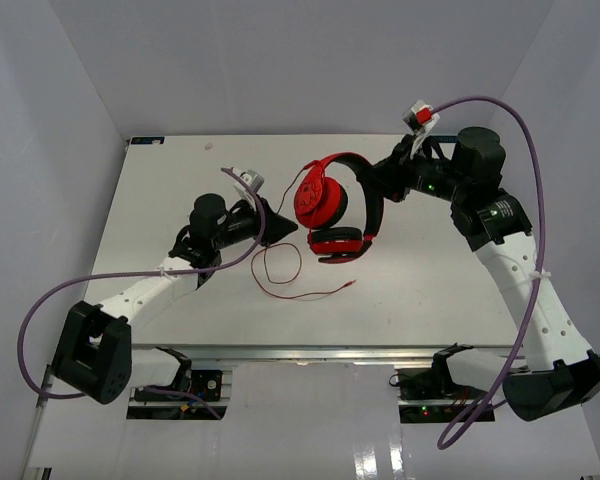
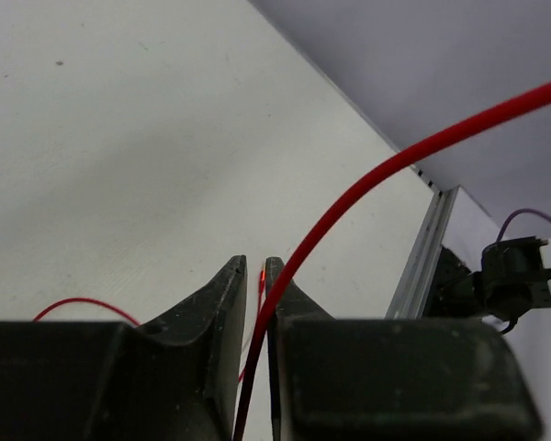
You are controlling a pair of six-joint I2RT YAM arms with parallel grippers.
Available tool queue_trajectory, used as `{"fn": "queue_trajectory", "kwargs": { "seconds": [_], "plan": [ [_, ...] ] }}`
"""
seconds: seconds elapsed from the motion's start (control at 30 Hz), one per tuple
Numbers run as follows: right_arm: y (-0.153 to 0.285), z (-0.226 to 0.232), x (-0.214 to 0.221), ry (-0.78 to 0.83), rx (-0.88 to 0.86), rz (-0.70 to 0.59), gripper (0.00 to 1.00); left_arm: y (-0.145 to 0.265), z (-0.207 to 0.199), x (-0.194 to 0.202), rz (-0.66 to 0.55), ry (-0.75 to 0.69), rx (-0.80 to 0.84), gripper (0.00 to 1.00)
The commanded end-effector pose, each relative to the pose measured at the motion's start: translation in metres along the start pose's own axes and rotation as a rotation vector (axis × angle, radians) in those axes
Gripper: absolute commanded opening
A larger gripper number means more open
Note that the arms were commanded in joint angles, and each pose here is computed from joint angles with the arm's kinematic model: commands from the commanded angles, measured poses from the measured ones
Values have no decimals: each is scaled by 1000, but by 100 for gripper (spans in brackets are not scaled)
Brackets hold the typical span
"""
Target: Wrap the headphones
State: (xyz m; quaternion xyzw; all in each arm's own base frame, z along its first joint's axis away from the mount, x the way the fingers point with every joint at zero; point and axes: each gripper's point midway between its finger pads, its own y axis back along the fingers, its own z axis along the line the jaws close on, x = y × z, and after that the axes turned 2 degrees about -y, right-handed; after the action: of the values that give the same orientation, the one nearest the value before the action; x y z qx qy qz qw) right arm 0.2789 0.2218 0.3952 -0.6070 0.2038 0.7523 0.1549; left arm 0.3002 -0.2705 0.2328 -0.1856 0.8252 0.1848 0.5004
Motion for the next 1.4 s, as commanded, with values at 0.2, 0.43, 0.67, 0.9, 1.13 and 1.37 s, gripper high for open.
{"fn": "queue_trajectory", "kwargs": {
  "seconds": [0.2, 0.43, 0.67, 0.9, 1.13, 1.37],
  "plan": [
    [-10, -37, -60, -399, 204, -198, 8, -32, -62, 12, -135, 14, 234, 28],
    [4, -80, -67, -442, 424, -260, 8, -33, -66, 55, -126, 44, 246, 29],
    [21, -126, -52, -458, 687, -298, 8, -37, -74, 88, -94, 58, 260, 28],
    [42, -166, -23, -409, 929, -296, 8, -39, -101, 101, -45, 26, 307, 7],
    [42, -198, 29, -343, 1099, -231, 8, -41, -146, 112, 82, -37, 356, 7],
    [48, -203, 57, -181, 1186, -212, 8, -26, -180, 93, 154, -77, 390, 7]
  ]
}}
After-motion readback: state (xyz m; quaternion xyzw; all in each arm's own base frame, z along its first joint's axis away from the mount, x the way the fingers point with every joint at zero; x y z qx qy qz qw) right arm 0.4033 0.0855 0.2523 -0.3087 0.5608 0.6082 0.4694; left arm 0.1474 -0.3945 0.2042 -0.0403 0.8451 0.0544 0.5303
